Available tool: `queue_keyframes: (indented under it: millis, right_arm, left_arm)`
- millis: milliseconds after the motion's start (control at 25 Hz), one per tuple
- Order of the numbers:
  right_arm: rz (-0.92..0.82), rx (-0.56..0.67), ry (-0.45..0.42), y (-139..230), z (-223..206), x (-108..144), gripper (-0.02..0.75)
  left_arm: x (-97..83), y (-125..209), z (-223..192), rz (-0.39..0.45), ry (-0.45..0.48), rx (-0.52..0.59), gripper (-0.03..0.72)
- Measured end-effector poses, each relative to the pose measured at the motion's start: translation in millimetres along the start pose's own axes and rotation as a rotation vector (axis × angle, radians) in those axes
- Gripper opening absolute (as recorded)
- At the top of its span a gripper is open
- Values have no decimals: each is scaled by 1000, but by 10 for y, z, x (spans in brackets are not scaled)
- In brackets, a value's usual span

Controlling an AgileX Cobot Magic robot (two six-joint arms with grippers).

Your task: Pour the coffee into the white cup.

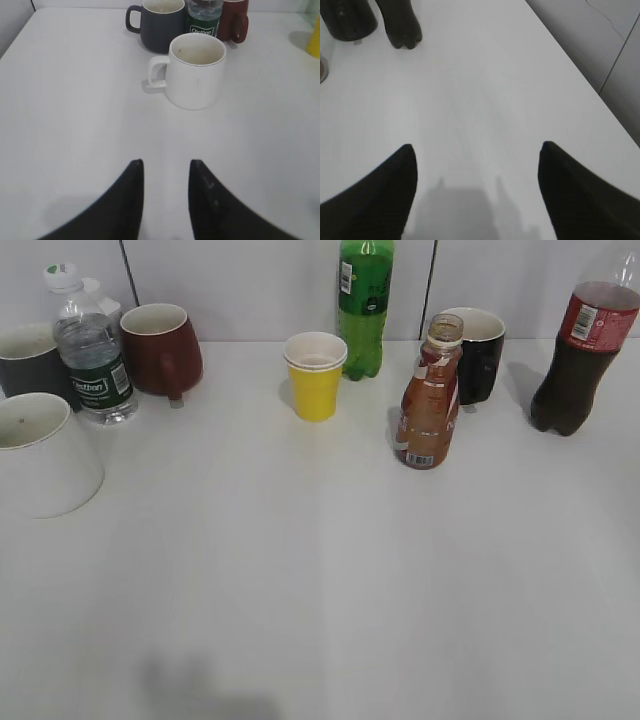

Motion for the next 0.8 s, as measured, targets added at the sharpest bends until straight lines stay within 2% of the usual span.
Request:
queue_keyframes:
  millis: [680,800]
  right_arm:
    - [0,0,0,0,0,0,588]
    - [0,0,0,0,0,0,588]
  left_arm:
    - [0,-10,5,-1,0,-4,235]
    - [-32,-197,63,-3,14,-92,238]
Point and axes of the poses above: a point on each arm's last joint axis where the gripper is mounted, z pointing back along that axis away from the gripper, x along the wrist's bending axis when the last joint is at zero, y = z × x, the point moved 10 cm from there along -z, pointing out along that axis toward the gripper, and after that the axes turned 11 degrees about z, right-handed, at the moved point
